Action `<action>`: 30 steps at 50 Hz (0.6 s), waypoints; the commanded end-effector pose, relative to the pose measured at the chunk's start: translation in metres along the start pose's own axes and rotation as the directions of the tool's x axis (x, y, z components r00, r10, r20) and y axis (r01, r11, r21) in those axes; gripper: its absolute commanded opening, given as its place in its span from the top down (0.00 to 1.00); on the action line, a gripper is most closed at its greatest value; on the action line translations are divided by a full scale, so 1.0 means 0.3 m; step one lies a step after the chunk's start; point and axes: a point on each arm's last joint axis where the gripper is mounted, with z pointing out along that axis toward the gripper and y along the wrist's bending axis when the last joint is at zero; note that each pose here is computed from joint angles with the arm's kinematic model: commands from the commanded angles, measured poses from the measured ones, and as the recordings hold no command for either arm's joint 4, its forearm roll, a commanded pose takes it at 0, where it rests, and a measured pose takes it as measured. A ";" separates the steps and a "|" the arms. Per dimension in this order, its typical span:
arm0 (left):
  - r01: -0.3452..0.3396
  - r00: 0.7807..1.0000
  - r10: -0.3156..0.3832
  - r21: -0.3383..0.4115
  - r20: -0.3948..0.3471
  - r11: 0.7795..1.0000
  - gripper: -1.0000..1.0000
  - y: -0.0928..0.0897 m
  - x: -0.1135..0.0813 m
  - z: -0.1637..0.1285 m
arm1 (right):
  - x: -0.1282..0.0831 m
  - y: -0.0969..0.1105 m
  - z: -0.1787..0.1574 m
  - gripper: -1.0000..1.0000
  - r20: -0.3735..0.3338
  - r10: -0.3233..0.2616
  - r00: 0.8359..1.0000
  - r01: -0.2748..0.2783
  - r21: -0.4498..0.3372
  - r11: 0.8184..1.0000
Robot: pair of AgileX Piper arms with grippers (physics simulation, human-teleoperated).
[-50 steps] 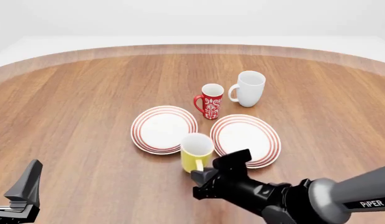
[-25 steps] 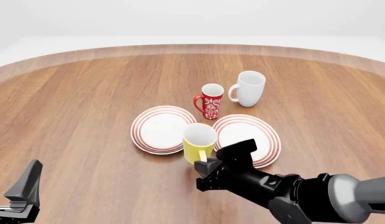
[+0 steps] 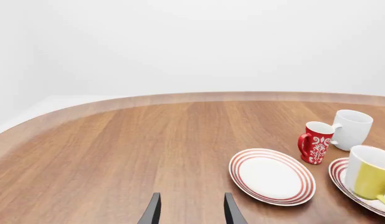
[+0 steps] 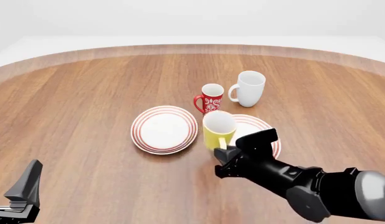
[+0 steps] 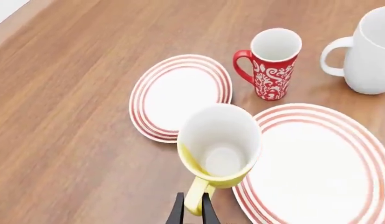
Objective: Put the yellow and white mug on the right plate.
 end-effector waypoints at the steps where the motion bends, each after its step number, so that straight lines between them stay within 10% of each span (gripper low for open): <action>1: 0.000 1.000 0.000 0.000 0.000 1.000 0.00 0.000 0.000 0.000 | -0.013 -0.055 -0.027 1.00 0.018 -0.003 1.000 0.002 0.056 0.998; 30: 0.000 1.000 0.000 0.000 0.000 1.000 0.00 0.000 0.000 0.000 | -0.007 -0.167 -0.044 1.00 0.030 0.001 1.000 -0.006 0.170 0.985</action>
